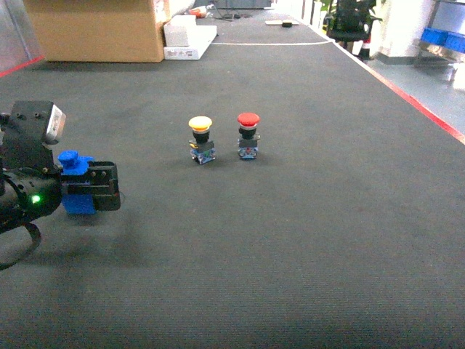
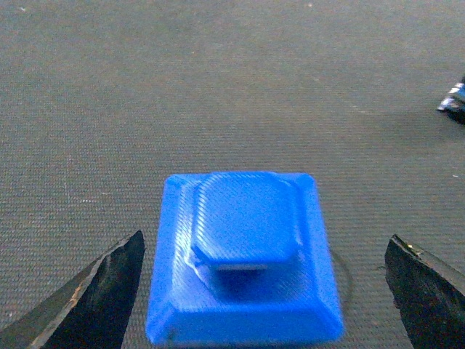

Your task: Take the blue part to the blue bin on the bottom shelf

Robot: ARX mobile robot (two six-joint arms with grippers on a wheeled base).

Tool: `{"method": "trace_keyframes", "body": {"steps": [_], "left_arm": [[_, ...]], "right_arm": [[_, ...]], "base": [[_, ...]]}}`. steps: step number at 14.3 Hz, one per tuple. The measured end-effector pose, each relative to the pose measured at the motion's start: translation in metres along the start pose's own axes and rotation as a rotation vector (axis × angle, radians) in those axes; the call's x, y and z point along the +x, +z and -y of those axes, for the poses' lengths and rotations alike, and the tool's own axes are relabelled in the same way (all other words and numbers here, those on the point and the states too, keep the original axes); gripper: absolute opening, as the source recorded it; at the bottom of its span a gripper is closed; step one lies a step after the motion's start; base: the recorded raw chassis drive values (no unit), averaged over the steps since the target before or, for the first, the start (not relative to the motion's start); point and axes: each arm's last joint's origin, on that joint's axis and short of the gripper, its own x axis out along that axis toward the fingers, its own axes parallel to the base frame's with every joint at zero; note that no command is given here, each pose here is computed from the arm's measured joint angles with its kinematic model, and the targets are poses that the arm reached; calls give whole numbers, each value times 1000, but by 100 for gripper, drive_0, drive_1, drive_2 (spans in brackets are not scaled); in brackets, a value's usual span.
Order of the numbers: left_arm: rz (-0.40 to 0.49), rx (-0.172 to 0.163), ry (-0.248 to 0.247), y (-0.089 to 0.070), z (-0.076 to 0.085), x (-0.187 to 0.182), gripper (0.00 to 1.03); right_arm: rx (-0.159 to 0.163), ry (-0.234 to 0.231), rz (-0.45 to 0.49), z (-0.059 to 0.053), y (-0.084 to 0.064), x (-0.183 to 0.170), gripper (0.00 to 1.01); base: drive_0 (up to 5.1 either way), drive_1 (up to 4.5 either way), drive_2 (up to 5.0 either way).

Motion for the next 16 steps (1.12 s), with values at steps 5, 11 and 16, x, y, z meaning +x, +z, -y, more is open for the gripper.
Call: {"method": "trace_keyframes", "body": {"steps": [5,11,16], "left_arm": [[-31,12,24,-9,-9,26,81],[44,9,-18,-5,-1,-16,45],[154,4,14,27,17,-157,45]], "right_arm": [[0,0,0,0,0,0,98],[0,0,0,0,0,0,98],[0,0,0,0,0,0,98]], "base": [[0,0,0],[0,0,0],[0,0,0]]}}
